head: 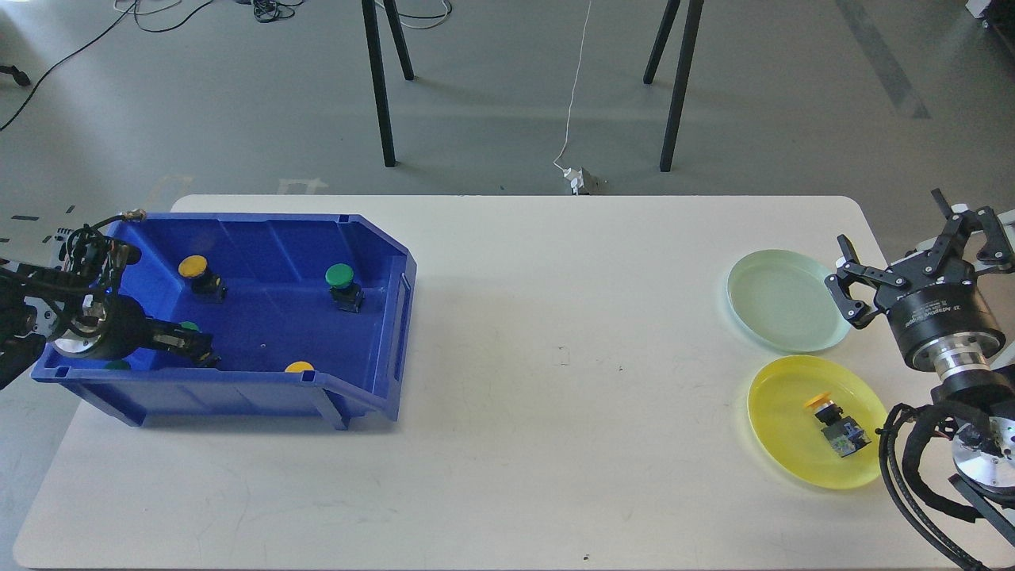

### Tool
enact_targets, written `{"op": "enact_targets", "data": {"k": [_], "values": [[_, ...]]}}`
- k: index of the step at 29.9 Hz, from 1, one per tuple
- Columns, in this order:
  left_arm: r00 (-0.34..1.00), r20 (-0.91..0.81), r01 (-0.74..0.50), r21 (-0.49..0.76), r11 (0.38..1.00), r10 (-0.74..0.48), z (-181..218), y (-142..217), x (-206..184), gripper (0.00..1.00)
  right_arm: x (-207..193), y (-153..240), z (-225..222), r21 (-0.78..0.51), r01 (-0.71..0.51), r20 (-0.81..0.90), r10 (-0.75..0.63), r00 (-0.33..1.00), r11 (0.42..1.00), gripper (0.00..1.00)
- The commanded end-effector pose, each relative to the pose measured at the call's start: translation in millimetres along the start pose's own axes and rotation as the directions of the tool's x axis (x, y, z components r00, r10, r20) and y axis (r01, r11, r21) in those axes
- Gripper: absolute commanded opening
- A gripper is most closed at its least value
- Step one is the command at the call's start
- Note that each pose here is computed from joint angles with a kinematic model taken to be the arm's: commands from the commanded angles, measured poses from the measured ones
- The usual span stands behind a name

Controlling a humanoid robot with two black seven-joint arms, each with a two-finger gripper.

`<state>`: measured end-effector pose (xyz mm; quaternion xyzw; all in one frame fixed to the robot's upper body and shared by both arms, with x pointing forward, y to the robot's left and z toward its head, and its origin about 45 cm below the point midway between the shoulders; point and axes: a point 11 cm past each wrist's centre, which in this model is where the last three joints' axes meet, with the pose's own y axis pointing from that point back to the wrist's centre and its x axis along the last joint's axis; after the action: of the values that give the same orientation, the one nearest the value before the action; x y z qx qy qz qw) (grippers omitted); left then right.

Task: Pass button and place on color plate
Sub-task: 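Lift the second button out of the bin with the left gripper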

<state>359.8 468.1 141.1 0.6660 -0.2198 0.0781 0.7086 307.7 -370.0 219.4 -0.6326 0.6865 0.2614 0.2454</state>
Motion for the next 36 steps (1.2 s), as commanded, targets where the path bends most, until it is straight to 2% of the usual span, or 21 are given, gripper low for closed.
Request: {"op": "enact_targets", "data": {"k": [1,7,9,12,17,21,24,25,28,32,36], "values": [[1.000,-0.005,-0.002,-0.002,1.000,0.002,-0.6,0.8,-0.4,0.05,0.5,0.5,1.0,-0.003,-0.002,0.000,0.002,1.000,1.000,1.00],[0.999,-0.003,-0.046,-0.008,0.999,0.046,-1.8,13.0,15.3,0.04,2.3,2.0,2.1,-0.006,-0.006,-0.001,0.006,1.000,1.000,1.00],[0.995,-0.010,-0.097,-0.017,0.995,0.097,-5.7,34.0,32.6,0.04,2.2,1.9,1.6,-0.005,-0.006,-0.001,0.006,1.000,1.000,1.00],[0.975,-0.046,-0.223,-0.114,0.968,0.219,8.7,78.7,64.9,0.04,2.6,1.3,0.7,-0.002,-0.006,-0.005,0.006,1.000,1.000,1.00],[0.920,-0.127,-0.391,-0.339,0.856,0.371,62.9,139.3,96.7,0.04,-0.7,2.2,7.2,-0.034,0.035,-0.120,-0.039,0.992,0.999,1.00],[0.872,-0.202,-0.479,-0.533,0.697,0.445,124.5,170.4,127.9,0.04,-6.0,7.0,19.3,-0.089,0.091,-0.251,-0.111,0.962,0.992,1.00],[0.869,-0.303,-0.486,-0.674,0.556,0.392,178.0,165.1,144.1,0.04,-7.8,8.9,19.4,-0.137,0.111,-0.289,-0.147,0.946,0.984,1.00],[0.868,-0.340,-0.489,-0.717,0.497,0.362,197.8,162.8,150.7,0.04,-11.9,8.4,19.7,-0.156,0.143,-0.292,-0.184,0.939,0.977,1.00],[0.879,-0.387,-0.470,-0.798,0.377,0.277,250.5,147.9,164.6,0.04,-28.8,9.1,27.8,-0.219,0.260,-0.265,-0.314,0.912,0.940,1.00],[0.887,-0.425,-0.461,-0.839,0.287,0.183,306.9,116.8,176.6,0.04,-58.1,1.0,29.2,-0.249,0.390,-0.229,-0.446,0.865,0.886,1.00],[0.888,-0.443,-0.459,-0.846,0.269,0.122,336.3,91.7,177.0,0.04,-85.7,-7.0,44.5,-0.313,0.474,-0.215,-0.547,0.809,0.823,1.00]]}}
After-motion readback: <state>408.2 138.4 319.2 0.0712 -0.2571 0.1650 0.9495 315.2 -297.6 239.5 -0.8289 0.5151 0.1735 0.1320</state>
